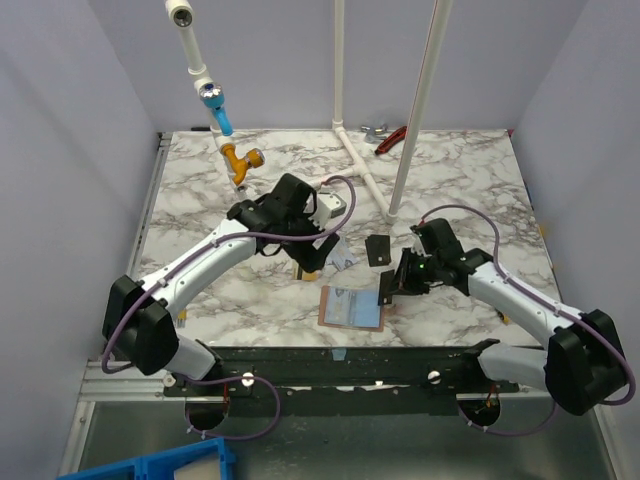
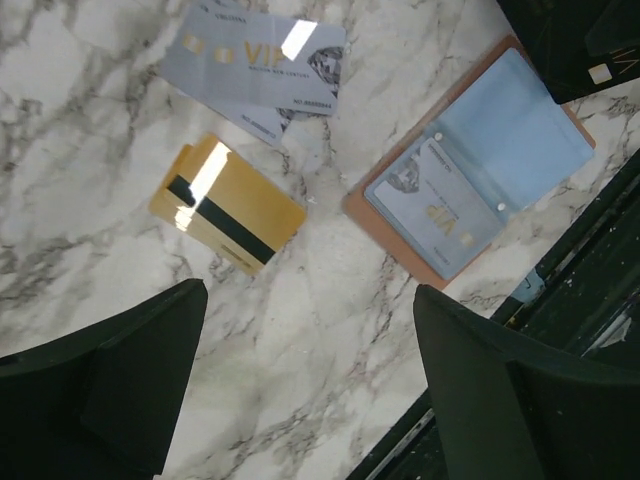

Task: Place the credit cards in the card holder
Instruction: Insert the credit card into the card holder.

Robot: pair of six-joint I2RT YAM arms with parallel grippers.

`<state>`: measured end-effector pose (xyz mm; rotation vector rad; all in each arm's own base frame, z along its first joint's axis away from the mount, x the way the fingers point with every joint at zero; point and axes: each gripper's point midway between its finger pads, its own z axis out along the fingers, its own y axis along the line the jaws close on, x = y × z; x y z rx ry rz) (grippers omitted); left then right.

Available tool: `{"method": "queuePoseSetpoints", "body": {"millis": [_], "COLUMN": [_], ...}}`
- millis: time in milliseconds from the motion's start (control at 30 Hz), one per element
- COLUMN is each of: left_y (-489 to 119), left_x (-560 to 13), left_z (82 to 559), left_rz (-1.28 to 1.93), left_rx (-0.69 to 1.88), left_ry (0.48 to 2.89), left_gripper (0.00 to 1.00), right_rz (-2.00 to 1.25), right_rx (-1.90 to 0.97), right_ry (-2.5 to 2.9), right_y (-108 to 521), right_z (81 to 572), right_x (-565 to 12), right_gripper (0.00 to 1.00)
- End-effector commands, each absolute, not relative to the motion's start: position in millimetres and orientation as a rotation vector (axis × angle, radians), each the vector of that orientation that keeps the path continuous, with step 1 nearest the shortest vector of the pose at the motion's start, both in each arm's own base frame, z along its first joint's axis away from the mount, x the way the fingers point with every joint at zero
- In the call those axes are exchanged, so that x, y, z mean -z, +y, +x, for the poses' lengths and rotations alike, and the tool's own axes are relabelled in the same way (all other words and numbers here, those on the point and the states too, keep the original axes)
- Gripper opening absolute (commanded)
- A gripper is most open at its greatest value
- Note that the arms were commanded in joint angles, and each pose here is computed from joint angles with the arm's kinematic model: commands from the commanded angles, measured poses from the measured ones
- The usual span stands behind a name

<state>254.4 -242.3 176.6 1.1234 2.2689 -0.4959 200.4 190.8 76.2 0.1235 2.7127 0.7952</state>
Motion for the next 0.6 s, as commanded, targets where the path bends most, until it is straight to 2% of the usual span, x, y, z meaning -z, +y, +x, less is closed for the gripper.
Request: {"method": "queuePoseSetpoints", "body": {"millis": [0, 67, 267, 567], "left_y": [-267, -275, -291, -290], "left_x": [-153, -133, -93, -64], "left_z": [240, 230, 212, 200], "left_rz": [1.001, 1.018, 0.996, 1.03], "left_rx": [0.714, 0.804, 0.994, 1.018], "left_ry": [2.342, 2.417, 2.562, 2.666], "left_gripper": [0.94, 0.98, 0.98, 0.97], "right_rz": [0.159, 0.178, 0.279, 0.381], "right_rx": [-0.736, -0.753, -0.715, -0.676], "right_ry": [2.802, 2.815, 2.857, 2.866], "right_y": [176, 175, 166, 157], "right_z": [174, 166, 152, 141], "right_x": [-62, -64, -56, -40], "right_gripper": [0.01, 0.01, 0.01, 0.01]}}
